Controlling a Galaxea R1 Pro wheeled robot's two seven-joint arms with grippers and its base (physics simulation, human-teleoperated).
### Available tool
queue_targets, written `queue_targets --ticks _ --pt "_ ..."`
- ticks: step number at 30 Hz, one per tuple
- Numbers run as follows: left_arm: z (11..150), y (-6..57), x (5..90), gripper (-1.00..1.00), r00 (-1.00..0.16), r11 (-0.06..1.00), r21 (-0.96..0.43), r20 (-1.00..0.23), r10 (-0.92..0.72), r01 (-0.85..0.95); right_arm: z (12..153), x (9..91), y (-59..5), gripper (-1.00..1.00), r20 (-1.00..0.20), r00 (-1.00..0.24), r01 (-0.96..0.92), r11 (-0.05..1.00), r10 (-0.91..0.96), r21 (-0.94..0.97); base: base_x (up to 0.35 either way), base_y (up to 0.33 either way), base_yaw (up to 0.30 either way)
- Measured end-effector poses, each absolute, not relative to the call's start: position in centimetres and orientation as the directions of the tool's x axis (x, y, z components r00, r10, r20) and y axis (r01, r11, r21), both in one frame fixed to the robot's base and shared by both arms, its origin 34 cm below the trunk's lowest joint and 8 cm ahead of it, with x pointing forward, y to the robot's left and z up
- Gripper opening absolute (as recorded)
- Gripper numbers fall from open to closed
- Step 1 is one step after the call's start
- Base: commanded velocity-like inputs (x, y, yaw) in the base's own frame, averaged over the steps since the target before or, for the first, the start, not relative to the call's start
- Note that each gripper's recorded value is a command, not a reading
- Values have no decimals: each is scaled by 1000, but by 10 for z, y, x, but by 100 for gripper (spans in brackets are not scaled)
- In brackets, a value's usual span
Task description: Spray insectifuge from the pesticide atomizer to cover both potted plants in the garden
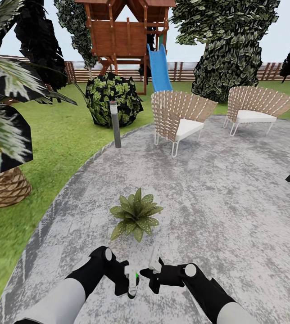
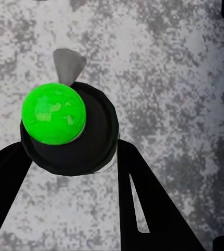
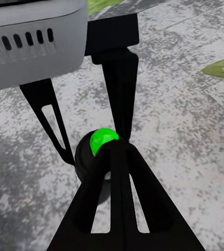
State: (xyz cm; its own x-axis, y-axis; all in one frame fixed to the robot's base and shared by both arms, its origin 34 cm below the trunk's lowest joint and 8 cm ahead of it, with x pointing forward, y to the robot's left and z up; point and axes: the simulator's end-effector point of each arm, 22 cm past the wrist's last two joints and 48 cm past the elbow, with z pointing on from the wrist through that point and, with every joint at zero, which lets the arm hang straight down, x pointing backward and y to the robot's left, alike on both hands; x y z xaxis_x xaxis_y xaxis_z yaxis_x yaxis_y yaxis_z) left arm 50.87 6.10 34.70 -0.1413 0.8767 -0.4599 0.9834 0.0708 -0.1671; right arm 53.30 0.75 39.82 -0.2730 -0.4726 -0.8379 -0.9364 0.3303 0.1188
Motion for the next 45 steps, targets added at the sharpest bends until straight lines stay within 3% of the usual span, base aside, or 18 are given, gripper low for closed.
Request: queue_targets --ticks 11,45 --pt "353 51 509 -100 -182 95 -191 -511 840 977 397 532 7 -100 -836 -275 -936 330 -474 121 0 0 0" --pt "351 56 509 -100 -178 95 -187 -500 848 978 393 531 1 -100 -829 -277 -936 332 -485 119 0 0 0"
